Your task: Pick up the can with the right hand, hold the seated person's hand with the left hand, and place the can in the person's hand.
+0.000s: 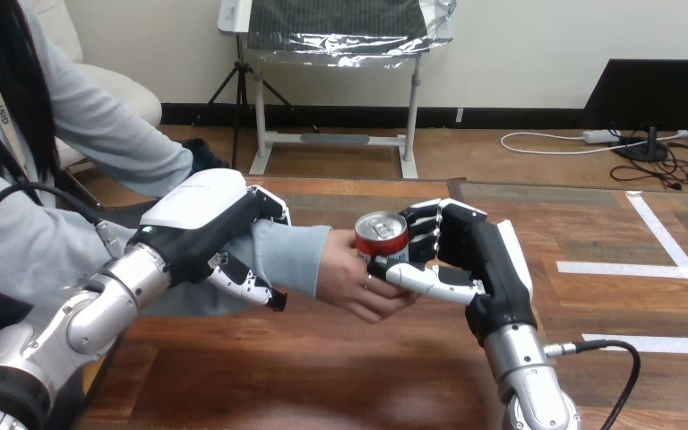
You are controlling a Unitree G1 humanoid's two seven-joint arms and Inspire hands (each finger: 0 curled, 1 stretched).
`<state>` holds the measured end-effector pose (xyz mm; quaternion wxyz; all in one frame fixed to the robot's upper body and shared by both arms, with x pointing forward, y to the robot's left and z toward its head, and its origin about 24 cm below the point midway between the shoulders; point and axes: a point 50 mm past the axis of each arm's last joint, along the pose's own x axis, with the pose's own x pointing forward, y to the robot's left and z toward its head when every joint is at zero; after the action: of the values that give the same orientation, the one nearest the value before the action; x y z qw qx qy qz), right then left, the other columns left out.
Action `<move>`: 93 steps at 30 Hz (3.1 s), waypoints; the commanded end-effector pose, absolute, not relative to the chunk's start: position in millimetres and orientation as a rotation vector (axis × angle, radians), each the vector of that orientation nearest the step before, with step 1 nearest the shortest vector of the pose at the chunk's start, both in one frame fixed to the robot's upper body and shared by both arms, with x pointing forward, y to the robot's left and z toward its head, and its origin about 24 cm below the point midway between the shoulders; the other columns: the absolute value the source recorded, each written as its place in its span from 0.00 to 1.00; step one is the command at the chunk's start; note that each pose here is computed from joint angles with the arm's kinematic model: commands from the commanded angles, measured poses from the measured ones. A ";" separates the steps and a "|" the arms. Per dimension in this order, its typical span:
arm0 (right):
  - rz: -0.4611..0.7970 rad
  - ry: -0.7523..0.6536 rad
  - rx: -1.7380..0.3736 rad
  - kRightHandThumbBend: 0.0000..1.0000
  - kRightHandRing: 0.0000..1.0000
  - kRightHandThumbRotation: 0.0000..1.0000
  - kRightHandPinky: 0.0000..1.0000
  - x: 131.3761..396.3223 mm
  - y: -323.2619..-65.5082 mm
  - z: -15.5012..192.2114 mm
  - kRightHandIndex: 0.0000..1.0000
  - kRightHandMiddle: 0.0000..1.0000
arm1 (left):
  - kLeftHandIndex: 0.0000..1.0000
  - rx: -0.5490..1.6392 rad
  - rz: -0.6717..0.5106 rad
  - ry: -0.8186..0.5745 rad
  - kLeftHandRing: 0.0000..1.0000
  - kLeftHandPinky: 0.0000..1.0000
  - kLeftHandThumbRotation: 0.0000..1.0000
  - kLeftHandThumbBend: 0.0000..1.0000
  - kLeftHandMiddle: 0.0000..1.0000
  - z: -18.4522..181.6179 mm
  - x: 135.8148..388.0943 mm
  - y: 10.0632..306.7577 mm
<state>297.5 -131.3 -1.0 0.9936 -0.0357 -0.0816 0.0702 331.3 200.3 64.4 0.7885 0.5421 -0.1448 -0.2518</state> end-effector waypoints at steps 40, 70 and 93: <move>0.211 -0.336 -0.127 0.89 0.60 0.07 0.54 318.7 -116.4 41.5 0.64 0.64 | 0.53 1.098 -0.498 -0.431 0.47 0.42 0.05 0.92 0.51 78.5 336.6 183.7; 0.217 -0.265 -0.252 1.00 1.00 0.62 1.00 317.5 -123.2 35.1 1.00 1.00 | 0.97 1.116 -0.500 -0.445 0.95 0.92 0.44 1.00 0.96 76.5 329.3 186.2; 0.233 -0.277 -0.286 1.00 1.00 0.72 1.00 313.9 -129.1 32.9 1.00 1.00 | 1.00 1.079 -0.441 -0.490 1.00 0.95 0.57 1.00 1.00 70.8 320.3 186.8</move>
<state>307.4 -126.2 14.7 0.9800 -0.1324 -0.0915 0.1173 317.1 189.6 55.2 0.8029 0.5151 -0.1855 -0.2359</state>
